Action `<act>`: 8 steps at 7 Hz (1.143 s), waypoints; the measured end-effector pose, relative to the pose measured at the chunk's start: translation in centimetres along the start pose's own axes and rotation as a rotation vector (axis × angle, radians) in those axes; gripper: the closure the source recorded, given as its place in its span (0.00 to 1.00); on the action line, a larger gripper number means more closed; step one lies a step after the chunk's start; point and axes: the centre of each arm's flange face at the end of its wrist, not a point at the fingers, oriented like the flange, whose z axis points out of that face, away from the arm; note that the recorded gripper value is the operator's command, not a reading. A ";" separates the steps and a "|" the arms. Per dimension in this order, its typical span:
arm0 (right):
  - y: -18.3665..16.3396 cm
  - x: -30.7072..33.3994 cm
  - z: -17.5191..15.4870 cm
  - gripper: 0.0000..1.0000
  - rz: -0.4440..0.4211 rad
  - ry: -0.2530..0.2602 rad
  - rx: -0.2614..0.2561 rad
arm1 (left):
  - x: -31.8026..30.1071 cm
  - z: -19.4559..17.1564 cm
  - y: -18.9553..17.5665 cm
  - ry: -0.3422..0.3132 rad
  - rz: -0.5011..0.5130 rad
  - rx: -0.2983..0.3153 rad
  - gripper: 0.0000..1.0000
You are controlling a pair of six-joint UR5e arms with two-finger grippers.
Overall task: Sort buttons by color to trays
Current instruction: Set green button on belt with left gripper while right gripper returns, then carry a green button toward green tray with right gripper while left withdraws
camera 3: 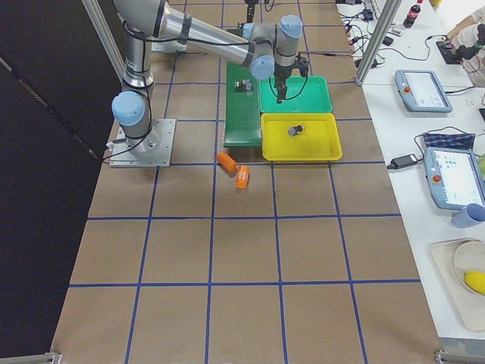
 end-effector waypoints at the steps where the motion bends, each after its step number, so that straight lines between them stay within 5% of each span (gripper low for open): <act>1: 3.4 -2.0 0.1 0.05 0.017 -0.002 -0.006 | -0.1 0.2 -0.1 0.000 0.001 -0.002 0.00; 4: 10.3 -7.0 1.5 0.09 0.011 -0.021 -0.020 | -0.1 -0.6 -0.1 -0.006 -0.008 0.004 0.00; 5: 11.3 -7.3 2.8 0.33 0.022 -0.023 -0.003 | 0.0 -2.5 0.0 -0.021 -0.020 0.002 0.00; 6: 11.7 -7.4 3.8 0.70 0.031 -0.022 0.015 | 0.1 -5.6 0.0 -0.043 -0.046 0.005 0.00; 7: 11.9 -7.4 4.5 0.92 0.033 -0.018 0.017 | 0.4 -9.1 0.2 -0.055 -0.093 0.014 0.00; 8: 11.8 -7.3 4.9 1.00 0.032 -0.015 0.014 | 0.9 -12.3 0.8 -0.062 -0.126 0.027 0.00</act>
